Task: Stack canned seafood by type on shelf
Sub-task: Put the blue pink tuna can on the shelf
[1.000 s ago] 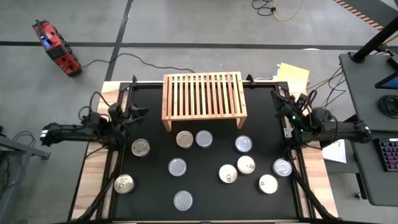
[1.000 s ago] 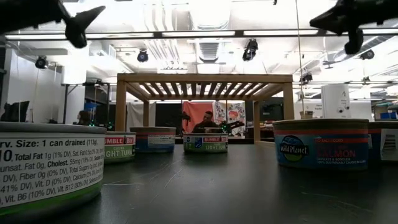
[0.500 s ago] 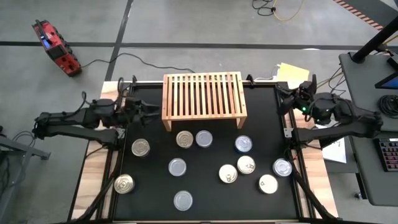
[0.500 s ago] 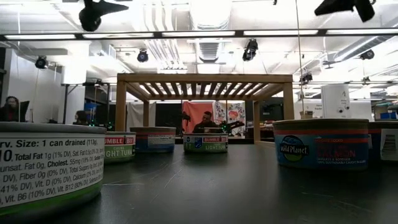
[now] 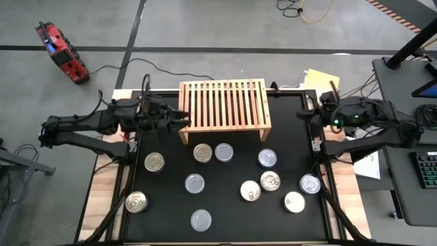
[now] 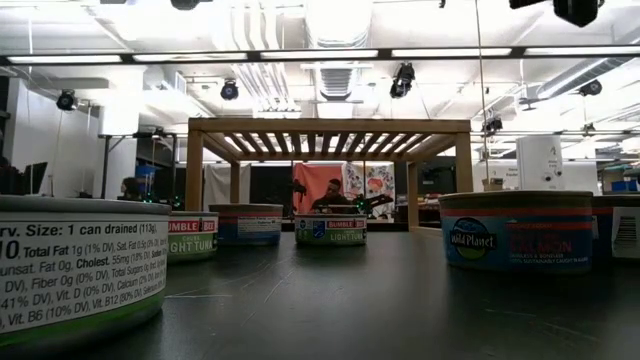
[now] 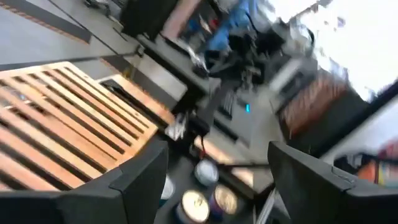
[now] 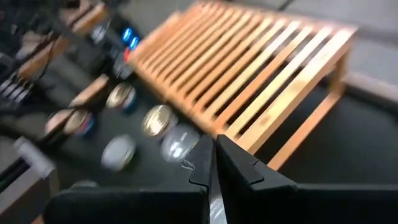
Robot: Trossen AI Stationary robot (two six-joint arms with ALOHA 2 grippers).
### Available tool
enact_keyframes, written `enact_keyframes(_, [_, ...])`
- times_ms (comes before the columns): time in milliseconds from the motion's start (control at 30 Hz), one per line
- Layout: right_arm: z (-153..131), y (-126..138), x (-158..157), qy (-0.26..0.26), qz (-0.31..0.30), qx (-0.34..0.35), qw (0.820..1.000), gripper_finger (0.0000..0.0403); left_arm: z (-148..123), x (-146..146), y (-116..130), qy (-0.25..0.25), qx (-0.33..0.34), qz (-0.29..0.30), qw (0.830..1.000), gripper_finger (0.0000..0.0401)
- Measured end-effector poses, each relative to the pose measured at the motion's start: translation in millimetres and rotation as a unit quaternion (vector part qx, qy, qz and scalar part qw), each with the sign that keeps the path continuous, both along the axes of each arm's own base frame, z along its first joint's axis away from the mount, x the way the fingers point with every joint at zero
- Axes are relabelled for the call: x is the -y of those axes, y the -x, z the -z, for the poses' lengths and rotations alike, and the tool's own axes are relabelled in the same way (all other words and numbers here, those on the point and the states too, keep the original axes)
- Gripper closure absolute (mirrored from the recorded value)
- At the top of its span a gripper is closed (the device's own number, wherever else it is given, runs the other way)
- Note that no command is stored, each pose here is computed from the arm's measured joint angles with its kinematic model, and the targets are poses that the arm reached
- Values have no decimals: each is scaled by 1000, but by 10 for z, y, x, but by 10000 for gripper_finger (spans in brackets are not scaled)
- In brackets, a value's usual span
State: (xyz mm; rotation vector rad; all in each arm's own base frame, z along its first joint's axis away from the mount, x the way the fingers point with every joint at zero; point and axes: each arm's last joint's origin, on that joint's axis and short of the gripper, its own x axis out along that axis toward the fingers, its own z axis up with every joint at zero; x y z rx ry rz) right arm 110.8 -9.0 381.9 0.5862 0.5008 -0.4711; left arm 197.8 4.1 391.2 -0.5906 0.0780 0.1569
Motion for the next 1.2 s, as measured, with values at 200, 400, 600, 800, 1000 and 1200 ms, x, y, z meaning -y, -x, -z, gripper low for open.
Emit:
enact_keyframes(200, [136,-340,-94,-120,-47,-51,990,390,-77,50,-163,-33,-74,88,993,140])
enact_keyframes(400, [312,-556,-269,-230,-25,-153,961,390,-68,57,-260,24,-177,93,980,140])
enact_keyframes(600, [579,-659,-459,-313,17,-316,896,390,39,70,-292,-19,-299,136,944,140])
enact_keyframes(800, [802,-905,-571,-286,4,-376,881,390,44,78,-308,-88,-297,184,933,140])
enact_keyframes(1000, [1057,-1175,-626,-267,2,-417,869,390,14,78,-317,-100,-279,186,937,140])
enact_keyframes(1200, [1378,-1418,-646,-209,35,-458,863,390,21,89,-347,-86,-271,180,942,140])
